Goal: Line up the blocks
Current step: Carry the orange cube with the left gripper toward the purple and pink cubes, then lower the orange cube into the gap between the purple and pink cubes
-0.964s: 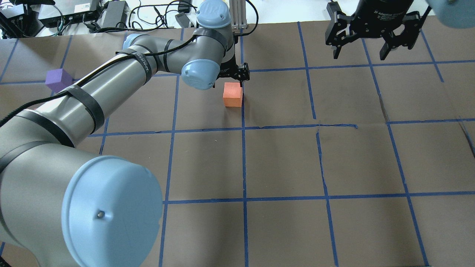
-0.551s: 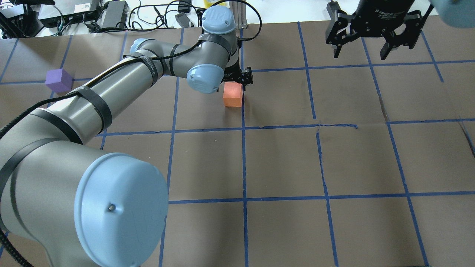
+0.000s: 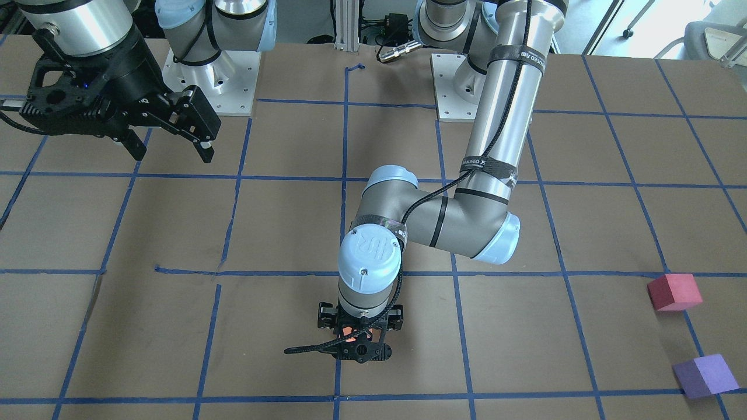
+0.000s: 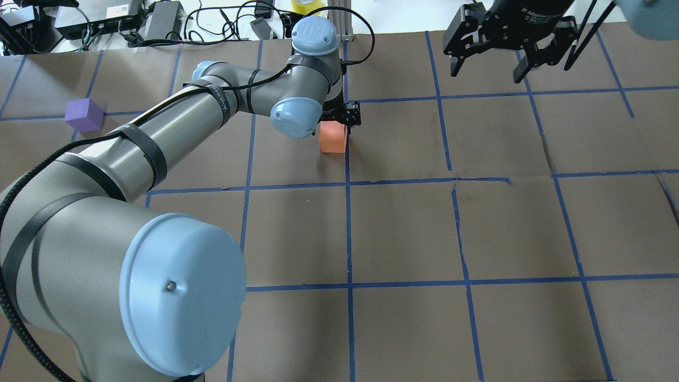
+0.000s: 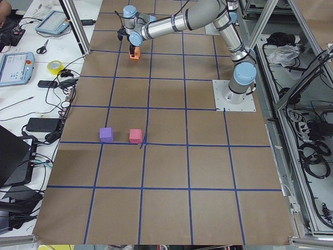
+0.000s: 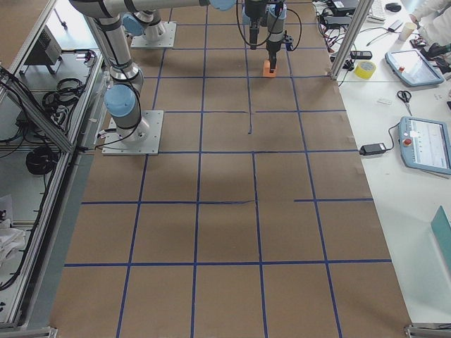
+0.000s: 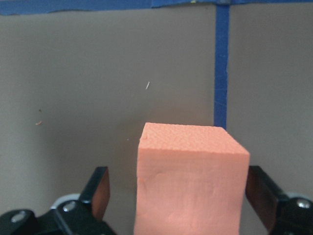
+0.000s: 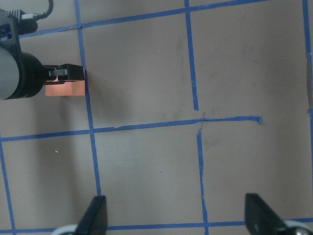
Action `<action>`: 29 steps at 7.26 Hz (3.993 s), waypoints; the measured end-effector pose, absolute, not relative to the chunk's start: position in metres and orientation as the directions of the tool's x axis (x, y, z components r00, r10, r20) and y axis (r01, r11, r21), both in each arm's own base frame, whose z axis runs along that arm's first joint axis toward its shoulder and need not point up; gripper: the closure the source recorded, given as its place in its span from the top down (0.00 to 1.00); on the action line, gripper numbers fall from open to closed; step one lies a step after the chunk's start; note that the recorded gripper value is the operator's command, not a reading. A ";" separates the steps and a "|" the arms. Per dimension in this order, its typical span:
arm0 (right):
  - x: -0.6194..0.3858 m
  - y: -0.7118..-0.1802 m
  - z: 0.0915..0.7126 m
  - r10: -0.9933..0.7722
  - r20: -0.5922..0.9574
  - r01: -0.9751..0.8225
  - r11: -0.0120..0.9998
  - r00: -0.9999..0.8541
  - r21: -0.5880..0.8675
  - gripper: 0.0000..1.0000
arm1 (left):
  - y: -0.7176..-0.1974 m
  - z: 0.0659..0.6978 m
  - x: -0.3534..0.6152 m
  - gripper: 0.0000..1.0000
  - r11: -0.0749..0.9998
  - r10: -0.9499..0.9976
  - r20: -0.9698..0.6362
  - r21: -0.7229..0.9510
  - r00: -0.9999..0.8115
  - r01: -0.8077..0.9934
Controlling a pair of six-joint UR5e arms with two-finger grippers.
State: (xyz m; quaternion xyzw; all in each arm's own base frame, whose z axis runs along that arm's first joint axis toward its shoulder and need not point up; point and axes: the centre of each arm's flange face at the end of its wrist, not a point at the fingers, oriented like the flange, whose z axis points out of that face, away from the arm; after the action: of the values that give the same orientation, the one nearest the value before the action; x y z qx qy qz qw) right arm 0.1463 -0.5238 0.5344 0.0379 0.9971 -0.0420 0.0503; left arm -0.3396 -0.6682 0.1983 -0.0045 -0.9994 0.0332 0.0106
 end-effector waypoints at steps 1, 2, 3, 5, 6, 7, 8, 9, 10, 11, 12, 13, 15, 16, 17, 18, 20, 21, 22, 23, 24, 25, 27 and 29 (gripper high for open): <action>0.143 -0.522 0.537 0.045 -0.068 0.051 0.995 -0.997 -0.091 1.00 | -0.668 0.198 -0.339 0.03 0.998 -0.010 0.023 -0.067 -1.000 -0.012; 0.138 -0.519 0.541 0.019 -0.025 0.022 0.995 -1.000 -0.099 1.00 | -0.667 0.198 -0.339 0.01 0.997 -0.023 0.022 -0.067 -0.999 -0.025; 0.136 -0.515 0.543 -0.005 -0.001 -0.005 0.995 -1.000 -0.101 1.00 | -0.667 0.206 -0.337 0.00 0.996 -0.031 0.017 -0.079 -0.999 -0.032; 0.139 -0.513 0.541 -0.024 -0.024 -0.022 0.995 -0.999 -0.095 1.00 | -0.683 0.242 -0.296 0.00 0.982 -0.108 -0.049 -0.159 -0.993 -0.099; 0.139 -0.513 0.541 -0.030 -0.033 -0.027 0.995 -0.999 -0.097 1.00 | -0.699 0.257 -0.250 0.00 0.966 -0.191 -0.070 -0.190 -0.979 -0.175; 0.138 -0.513 0.541 -0.038 -0.018 -0.036 0.994 -0.999 -0.099 1.00 | -0.712 0.270 -0.198 0.00 0.947 -0.266 -0.075 -0.207 -0.961 -0.246; 0.137 -0.513 0.541 -0.045 -0.004 -0.044 0.994 -0.999 -0.096 1.00 | -0.724 0.280 -0.142 0.00 0.930 -0.321 -0.067 -0.212 -0.945 -0.300; 0.136 -0.512 0.540 -0.047 0.003 -0.047 0.995 -0.999 -0.088 1.00 | -0.733 0.289 -0.083 0.00 0.924 -0.338 -0.057 -0.211 -0.939 -0.320; 0.137 -0.511 0.540 -0.048 -0.010 -0.047 0.996 -0.999 -0.081 1.00 | -0.736 0.294 -0.031 0.00 0.925 -0.337 -0.059 -0.205 -0.940 -0.319; 0.140 -0.510 0.543 -0.047 -0.036 -0.044 0.996 -0.998 -0.080 1.00 | -0.734 0.296 0.019 0.00 0.928 -0.335 -0.069 -0.196 -0.940 -0.316; 0.141 -0.508 0.546 -0.044 -0.055 -0.039 0.996 -0.998 -0.081 1.00 | -0.729 0.297 0.073 0.00 0.935 -0.321 -0.084 -0.185 -0.944 -0.301; 0.142 -0.508 0.546 -0.042 -0.064 -0.037 0.996 -0.997 -0.080 1.00 | -0.724 0.300 0.115 0.00 0.948 -0.283 -0.099 -0.180 -0.954 -0.263; 0.141 -0.507 0.542 -0.048 -0.049 -0.044 0.997 -0.998 -0.068 1.00 | -0.722 0.305 0.161 0.00 0.973 -0.173 -0.132 -0.177 -0.976 -0.148; 0.139 -0.507 0.541 -0.048 -0.030 -0.046 0.997 -0.998 -0.067 1.00 | -0.719 0.305 0.192 0.00 0.980 -0.132 -0.146 -0.169 -0.980 -0.107; 0.138 -0.507 0.541 -0.048 -0.019 -0.047 0.997 -0.999 -0.069 1.00 | -0.710 0.300 0.230 0.00 0.985 -0.104 -0.153 -0.154 -0.983 -0.080; 0.137 -0.507 0.541 -0.048 -0.015 -0.047 0.997 -0.999 -0.069 1.00 | -0.700 0.294 0.262 0.00 0.987 -0.091 -0.142 -0.145 -0.986 -0.070; 0.137 -0.507 0.540 -0.047 -0.015 -0.046 0.997 -0.999 -0.065 1.00 | -0.688 0.281 0.292 0.00 0.991 -0.079 -0.095 -0.118 -0.992 -0.067; 0.137 -0.507 0.539 -0.047 -0.011 -0.046 0.997 -0.999 -0.064 1.00 | -0.685 0.277 0.296 0.00 0.995 -0.067 -0.065 -0.074 -0.996 -0.062; 0.137 -0.507 0.539 -0.047 -0.009 -0.046 0.997 -0.999 -0.062 1.00 | -0.684 0.276 0.298 0.00 0.998 -0.047 -0.045 -0.037 -0.998 -0.046; 0.136 -0.507 0.538 -0.047 -0.009 -0.046 0.997 -0.999 -0.060 1.00 | -0.683 0.274 0.299 0.00 0.999 -0.030 -0.034 -0.014 -0.999 -0.029; 0.136 -0.507 0.538 -0.047 -0.009 -0.046 0.997 -0.999 -0.059 1.00 | -0.684 0.270 0.299 0.00 1.000 -0.021 -0.029 -0.003 -0.999 -0.021; 0.136 -0.507 0.538 -0.046 -0.008 -0.046 0.997 -0.999 -0.058 1.00 | -0.685 0.266 0.300 0.00 1.000 -0.015 -0.027 -0.002 -1.000 -0.015; 0.136 -0.507 0.538 -0.047 -0.008 -0.046 0.997 -0.999 -0.058 1.00 | -0.689 0.257 0.302 0.00 1.000 -0.009 -0.029 -0.013 -1.000 -0.009; 0.136 -0.507 0.538 -0.048 -0.007 -0.047 0.997 -0.999 -0.058 1.00 | -0.692 0.247 0.304 0.00 1.000 -0.009 -0.029 -0.014 -1.000 -0.008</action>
State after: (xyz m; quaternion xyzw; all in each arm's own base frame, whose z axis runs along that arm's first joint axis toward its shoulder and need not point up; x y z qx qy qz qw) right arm 0.1361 -0.5071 0.5379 -0.0238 0.9993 -0.0288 0.0042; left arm 0.3040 -0.6917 0.2474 0.0042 -0.9999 0.0069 -0.0146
